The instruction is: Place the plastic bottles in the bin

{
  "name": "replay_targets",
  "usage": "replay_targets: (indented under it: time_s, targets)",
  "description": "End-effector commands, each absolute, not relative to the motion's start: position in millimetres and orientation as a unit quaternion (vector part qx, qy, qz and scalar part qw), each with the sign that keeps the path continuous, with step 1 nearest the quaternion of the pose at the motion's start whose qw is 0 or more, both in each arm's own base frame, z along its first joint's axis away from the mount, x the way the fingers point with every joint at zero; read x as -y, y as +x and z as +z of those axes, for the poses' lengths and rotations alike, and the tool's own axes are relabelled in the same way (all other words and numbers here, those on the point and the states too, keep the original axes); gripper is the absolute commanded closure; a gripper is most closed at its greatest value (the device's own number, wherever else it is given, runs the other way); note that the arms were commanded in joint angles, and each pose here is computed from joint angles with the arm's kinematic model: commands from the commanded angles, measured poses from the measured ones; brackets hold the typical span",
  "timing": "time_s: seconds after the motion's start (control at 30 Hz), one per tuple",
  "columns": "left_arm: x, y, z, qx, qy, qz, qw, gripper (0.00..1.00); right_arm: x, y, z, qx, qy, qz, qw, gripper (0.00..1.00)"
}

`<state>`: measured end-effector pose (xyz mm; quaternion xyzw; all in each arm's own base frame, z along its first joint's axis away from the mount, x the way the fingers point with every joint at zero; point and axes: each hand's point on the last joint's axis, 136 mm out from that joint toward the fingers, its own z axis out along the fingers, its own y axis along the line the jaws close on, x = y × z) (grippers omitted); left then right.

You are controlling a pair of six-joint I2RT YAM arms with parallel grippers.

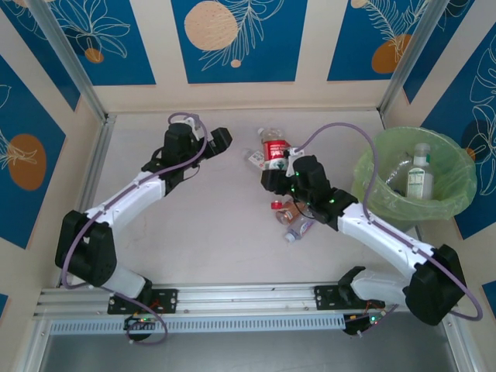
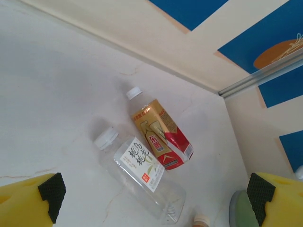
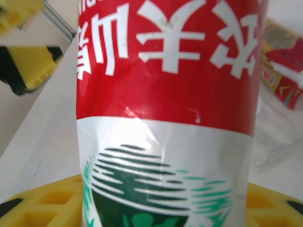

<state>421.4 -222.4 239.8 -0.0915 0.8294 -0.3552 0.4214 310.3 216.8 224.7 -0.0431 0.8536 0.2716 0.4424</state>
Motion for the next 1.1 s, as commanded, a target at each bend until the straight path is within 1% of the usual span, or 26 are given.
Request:
replay_targets:
  time_s: [0.0,0.13,0.3,0.43,0.83,1.07]
  targets:
    - [239,425,244,-0.829,-0.047,-0.378,0.409,0.00,-205,308,276,-0.824,-0.062,0.290,0.484,0.47]
    - [262,425,246,-0.824,-0.009,-0.419,0.382,0.00,-179,301,313,-0.801,-0.057,0.289,0.520,0.47]
    - [275,425,239,-0.823,0.004,-0.441,0.358,0.00,-133,294,343,-0.779,-0.021,0.273,0.564,0.47]
    - [278,426,237,-0.819,0.002,-0.450,0.357,0.00,-85,292,357,-0.770,0.038,0.241,0.590,0.48]
    - [282,422,229,-0.828,0.021,-0.446,0.339,0.00,18,292,409,-0.707,0.179,0.165,0.664,0.49]
    - [281,421,224,-0.833,0.023,-0.440,0.335,0.00,75,284,418,-0.674,0.251,0.117,0.685,0.49]
